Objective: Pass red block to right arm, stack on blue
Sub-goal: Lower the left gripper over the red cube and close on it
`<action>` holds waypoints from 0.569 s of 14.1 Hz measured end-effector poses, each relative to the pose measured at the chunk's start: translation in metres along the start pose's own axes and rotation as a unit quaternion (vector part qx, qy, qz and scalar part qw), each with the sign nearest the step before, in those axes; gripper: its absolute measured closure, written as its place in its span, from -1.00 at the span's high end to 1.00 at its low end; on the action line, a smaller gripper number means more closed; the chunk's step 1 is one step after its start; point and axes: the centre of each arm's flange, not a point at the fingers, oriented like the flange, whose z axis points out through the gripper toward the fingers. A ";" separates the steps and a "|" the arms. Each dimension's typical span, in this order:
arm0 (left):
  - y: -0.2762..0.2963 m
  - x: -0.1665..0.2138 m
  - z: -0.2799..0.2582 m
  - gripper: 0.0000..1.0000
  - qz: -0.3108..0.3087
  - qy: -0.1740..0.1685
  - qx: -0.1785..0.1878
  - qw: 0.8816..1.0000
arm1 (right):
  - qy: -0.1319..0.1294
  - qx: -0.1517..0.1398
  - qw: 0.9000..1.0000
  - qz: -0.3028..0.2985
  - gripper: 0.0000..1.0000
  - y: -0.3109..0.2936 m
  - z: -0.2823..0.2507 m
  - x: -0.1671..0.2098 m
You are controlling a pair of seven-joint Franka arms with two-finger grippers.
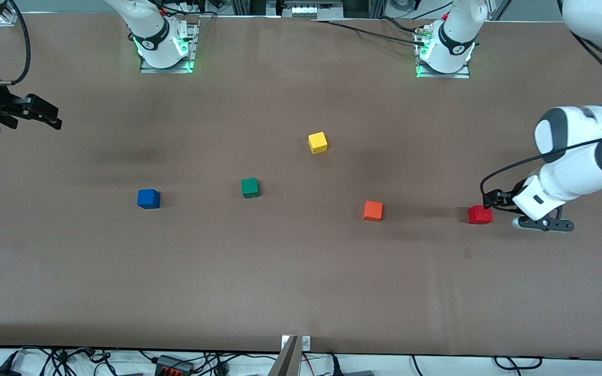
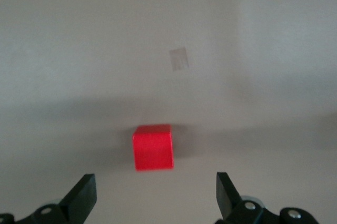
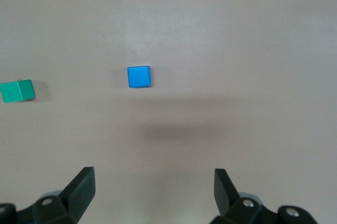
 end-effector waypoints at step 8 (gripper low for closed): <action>-0.013 -0.030 0.098 1.00 -0.001 0.041 0.007 0.999 | -0.022 0.001 1.000 -0.011 1.00 -0.011 0.022 0.010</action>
